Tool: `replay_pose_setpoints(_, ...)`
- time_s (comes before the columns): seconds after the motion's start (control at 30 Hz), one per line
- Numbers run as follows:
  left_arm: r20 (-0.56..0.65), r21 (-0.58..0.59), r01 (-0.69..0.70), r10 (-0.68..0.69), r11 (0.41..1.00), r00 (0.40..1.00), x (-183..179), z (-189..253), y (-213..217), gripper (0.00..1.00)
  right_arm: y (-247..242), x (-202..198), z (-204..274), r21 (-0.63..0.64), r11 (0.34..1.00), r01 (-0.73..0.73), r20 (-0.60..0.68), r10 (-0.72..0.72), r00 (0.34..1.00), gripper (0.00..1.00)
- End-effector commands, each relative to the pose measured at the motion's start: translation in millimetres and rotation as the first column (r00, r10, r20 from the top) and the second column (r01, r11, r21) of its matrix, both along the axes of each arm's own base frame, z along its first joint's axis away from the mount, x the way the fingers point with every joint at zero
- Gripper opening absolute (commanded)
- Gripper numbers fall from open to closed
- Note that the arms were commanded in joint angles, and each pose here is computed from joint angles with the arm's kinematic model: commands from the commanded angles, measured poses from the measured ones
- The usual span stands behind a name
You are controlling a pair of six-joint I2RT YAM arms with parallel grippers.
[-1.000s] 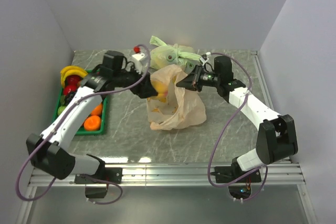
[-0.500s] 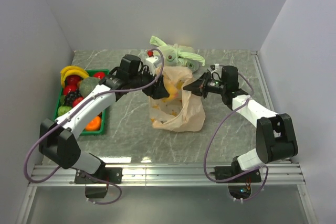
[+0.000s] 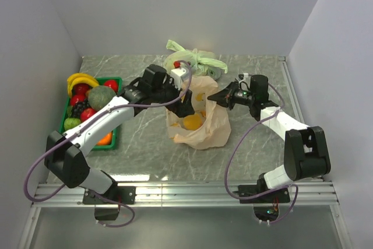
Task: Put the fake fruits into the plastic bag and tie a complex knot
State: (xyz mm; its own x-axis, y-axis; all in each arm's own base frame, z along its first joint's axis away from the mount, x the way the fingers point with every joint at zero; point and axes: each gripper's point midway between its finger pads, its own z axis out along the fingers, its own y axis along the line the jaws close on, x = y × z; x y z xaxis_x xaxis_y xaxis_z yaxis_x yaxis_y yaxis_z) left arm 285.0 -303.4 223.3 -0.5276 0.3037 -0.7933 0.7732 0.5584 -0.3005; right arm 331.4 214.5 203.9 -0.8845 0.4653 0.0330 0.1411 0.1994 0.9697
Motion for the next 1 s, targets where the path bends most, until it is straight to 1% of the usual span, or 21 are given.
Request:
replay_pose_setpoints(0.0,0.052,-0.089,-0.099,0.104,0.991,0.993,16.2,48.7,21.0,0.99,-8.1,-3.9,-5.8,-0.025,1.000,-0.017,0.003,0.017,1.000,0.00)
replay_pose_setpoints(0.03,0.045,-0.105,-0.129,0.134,0.986,0.990,16.5,51.3,31.0,1.00,-9.3,-4.9,-6.7,-0.035,0.999,-0.022,0.014,0.023,1.000,0.00)
replay_pose_setpoints(0.1,-0.004,-0.128,-0.243,0.245,0.961,0.970,33.1,47.1,59.0,0.98,-13.3,-6.3,-9.5,-0.046,0.999,-0.019,0.003,0.019,1.000,0.00)
replay_pose_setpoints(0.13,-0.025,-0.121,-0.282,0.281,0.952,0.959,35.4,35.4,69.6,0.97,-13.9,-7.0,-10.1,-0.051,0.998,-0.021,0.008,0.022,1.000,0.00)
replay_pose_setpoints(0.17,-0.030,-0.093,-0.360,0.359,0.928,0.933,46.2,25.1,86.3,0.96,-15.7,-7.3,-12.0,-0.051,0.999,-0.020,0.001,0.021,1.000,0.00)
replay_pose_setpoints(0.2,-0.049,-0.076,-0.385,0.382,0.920,0.923,47.9,14.7,92.2,0.95,-16.0,-7.9,-12.8,-0.055,0.998,-0.021,0.001,0.021,1.000,0.00)
replay_pose_setpoints(0.33,-0.158,-0.022,-0.384,0.376,0.923,0.913,44.1,-33.1,90.6,0.95,-17.7,-8.2,-16.5,-0.078,0.997,-0.028,0.007,0.028,1.000,0.00)
replay_pose_setpoints(0.43,-0.238,-0.055,-0.355,0.333,0.933,0.912,45.5,-47.4,75.0,0.97,-19.3,-8.0,-17.0,-0.097,0.995,-0.034,0.020,0.036,0.999,0.00)
replay_pose_setpoints(0.47,-0.241,-0.076,-0.344,0.318,0.936,0.917,49.0,-47.2,70.1,0.99,-20.1,-8.3,-17.4,-0.103,0.994,-0.035,0.012,0.037,0.999,0.00)
replay_pose_setpoints(0.57,-0.292,-0.110,-0.318,0.275,0.942,0.916,49.7,-58.3,57.3,0.99,-21.9,-8.4,-17.0,-0.133,0.990,-0.042,0.035,0.047,0.998,0.00)
replay_pose_setpoints(0.63,-0.308,-0.139,-0.305,0.252,0.942,0.918,52.9,-63.7,47.2,0.95,-23.2,-12.7,-22.6,-0.157,0.986,-0.058,0.019,0.061,0.998,0.00)
replay_pose_setpoints(0.67,-0.318,-0.153,-0.292,0.232,0.944,0.919,52.1,-63.9,42.1,0.90,-23.9,-11.4,-20.7,-0.171,0.984,-0.059,0.030,0.065,0.997,0.00)
replay_pose_setpoints(0.7,-0.329,-0.179,-0.287,0.218,0.941,0.919,53.2,-60.0,36.7,0.76,-25.1,-11.0,-20.8,-0.186,0.981,-0.062,0.038,0.071,0.997,0.00)
replay_pose_setpoints(0.73,-0.337,-0.203,-0.268,0.190,0.942,0.922,52.6,-53.9,31.4,0.65,-27.2,-15.8,-26.0,-0.217,0.973,-0.078,0.028,0.086,0.996,0.00)
replay_pose_setpoints(0.77,-0.338,-0.222,-0.257,0.173,0.941,0.925,51.7,-47.0,28.3,0.51,-28.9,-10.6,-21.2,-0.248,0.966,-0.068,0.054,0.084,0.995,0.00)
replay_pose_setpoints(0.8,-0.336,-0.238,-0.246,0.158,0.940,0.928,49.4,-38.1,27.0,0.16,-31.7,-10.4,-21.5,-0.290,0.954,-0.076,0.093,0.107,0.990,0.00)
replay_pose_setpoints(0.83,-0.303,-0.266,-0.224,0.139,0.938,0.943,46.1,-17.4,25.7,0.05,-35.7,-14.3,-24.6,-0.323,0.943,-0.079,0.066,0.106,0.992,0.00)
replay_pose_setpoints(0.87,-0.294,-0.266,-0.226,0.144,0.937,0.945,43.0,-10.5,26.4,0.00,-41.2,-5.3,-18.2,-0.375,0.926,-0.047,0.102,0.092,0.991,0.01)
replay_pose_setpoints(0.9,-0.289,-0.272,-0.234,0.153,0.933,0.945,40.6,-2.7,28.9,0.00,-46.4,-2.6,-18.2,-0.423,0.906,-0.030,0.116,0.087,0.989,0.06)
replay_pose_setpoints(0.93,-0.281,-0.277,-0.235,0.155,0.932,0.947,31.8,8.3,33.1,0.00,-52.0,-0.7,-11.2,-0.467,0.884,-0.017,0.148,0.097,0.984,0.26)
replay_pose_setpoints(0.97,-0.283,-0.271,-0.242,0.163,0.932,0.945,27.4,10.6,35.2,0.00,-55.6,0.8,-7.6,-0.496,0.868,-0.001,0.168,0.097,0.981,0.39)
